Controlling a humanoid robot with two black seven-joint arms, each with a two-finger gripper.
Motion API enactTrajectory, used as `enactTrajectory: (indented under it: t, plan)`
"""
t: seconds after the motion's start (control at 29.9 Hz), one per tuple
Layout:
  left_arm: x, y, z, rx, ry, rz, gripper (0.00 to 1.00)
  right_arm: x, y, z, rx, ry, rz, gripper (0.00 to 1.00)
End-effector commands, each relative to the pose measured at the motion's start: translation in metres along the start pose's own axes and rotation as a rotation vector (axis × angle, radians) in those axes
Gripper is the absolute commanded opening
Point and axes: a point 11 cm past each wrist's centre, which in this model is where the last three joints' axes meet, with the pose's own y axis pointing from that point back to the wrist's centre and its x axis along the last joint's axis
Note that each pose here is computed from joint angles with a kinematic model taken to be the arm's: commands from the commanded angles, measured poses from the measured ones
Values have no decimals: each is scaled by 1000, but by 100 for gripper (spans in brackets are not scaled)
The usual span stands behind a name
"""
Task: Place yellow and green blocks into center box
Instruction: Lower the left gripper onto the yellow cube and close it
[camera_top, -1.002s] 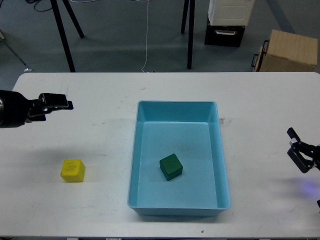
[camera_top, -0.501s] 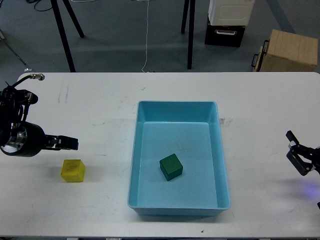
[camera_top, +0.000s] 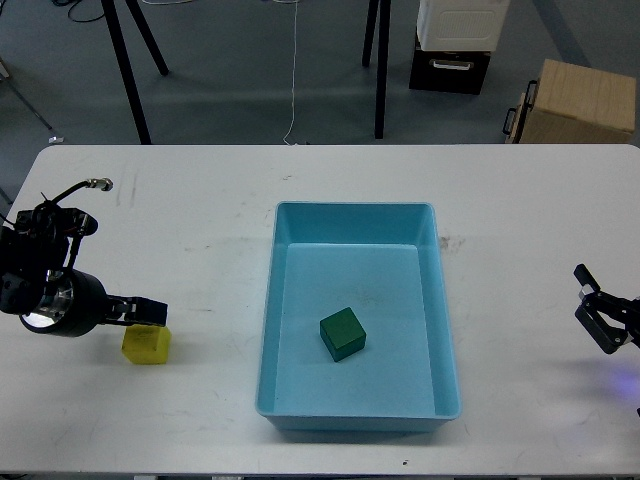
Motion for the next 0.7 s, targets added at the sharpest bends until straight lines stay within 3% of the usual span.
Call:
enactTrajectory:
  t: [0.0, 0.43, 0.67]
  plan:
    - [-4, -4, -2, 2, 8, -12, 99, 0, 0, 0, 0, 0, 0, 99]
    - [-16, -20, 2, -4, 11, -52, 95, 0, 0, 0, 1, 1, -1, 99]
    - [-13, -21, 4, -1, -33, -36, 43, 0, 0, 0, 1, 1, -1, 99]
